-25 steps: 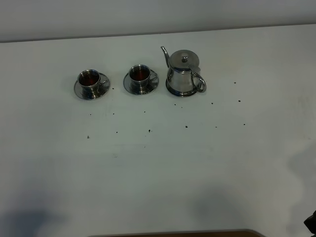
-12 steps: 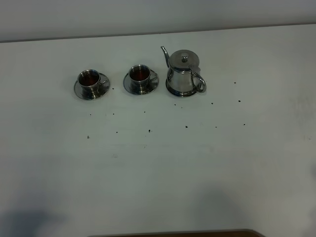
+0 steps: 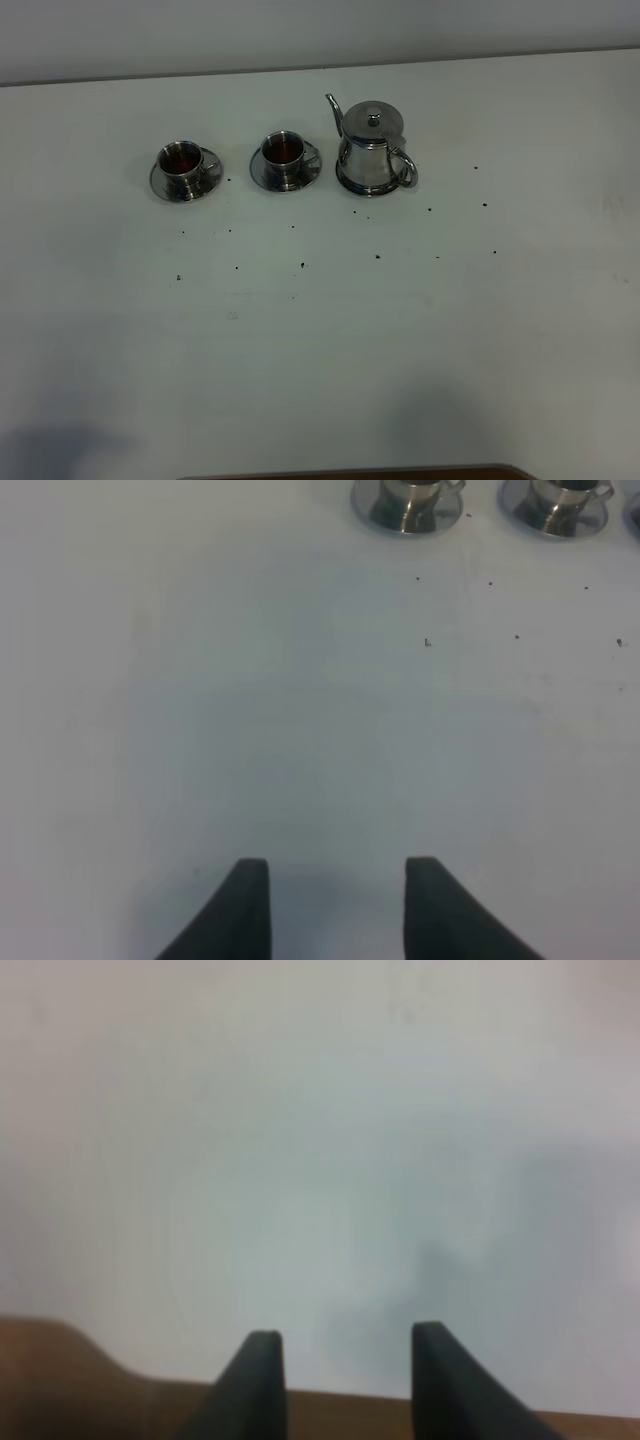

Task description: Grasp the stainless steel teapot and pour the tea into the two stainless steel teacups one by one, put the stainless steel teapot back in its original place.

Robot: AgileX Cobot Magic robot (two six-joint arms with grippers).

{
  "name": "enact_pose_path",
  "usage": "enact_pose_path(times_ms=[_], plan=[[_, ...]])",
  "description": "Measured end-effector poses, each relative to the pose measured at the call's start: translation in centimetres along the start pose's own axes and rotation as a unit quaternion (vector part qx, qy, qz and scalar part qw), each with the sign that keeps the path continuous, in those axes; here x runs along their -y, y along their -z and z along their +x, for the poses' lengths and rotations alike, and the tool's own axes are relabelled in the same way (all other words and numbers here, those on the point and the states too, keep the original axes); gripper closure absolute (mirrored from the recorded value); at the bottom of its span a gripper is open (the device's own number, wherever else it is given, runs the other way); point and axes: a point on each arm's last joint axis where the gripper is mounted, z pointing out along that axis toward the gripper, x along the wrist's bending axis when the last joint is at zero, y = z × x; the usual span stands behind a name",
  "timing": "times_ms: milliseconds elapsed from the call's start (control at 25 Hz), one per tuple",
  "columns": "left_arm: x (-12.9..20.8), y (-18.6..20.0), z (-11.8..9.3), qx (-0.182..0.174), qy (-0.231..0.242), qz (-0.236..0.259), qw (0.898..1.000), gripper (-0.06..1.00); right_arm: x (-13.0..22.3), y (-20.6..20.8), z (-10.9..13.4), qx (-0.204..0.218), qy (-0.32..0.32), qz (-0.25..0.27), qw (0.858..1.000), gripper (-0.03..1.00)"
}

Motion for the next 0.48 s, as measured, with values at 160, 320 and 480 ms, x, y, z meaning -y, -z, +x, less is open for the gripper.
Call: enact_pose_path(times_ms=[160,320,480], plan=[[0.0,0.0,0.0,0.000,0.000,0.000,1.000,0.56,0.2,0.4,-0.1,0.015,-0.018,-0.015,1.000,0.71],[0.0,0.0,0.0,0.000,0.000,0.000,1.000,0.56,1.1,1.5,0.0,0.024,-0.023,-0.061,0.998,0.73],[0.0,0.0,0.0,0.000,0.001,0.000,1.000,0.56,2.0,2.5,0.2,0.036,-0.029,-0.106,0.993,0.73]])
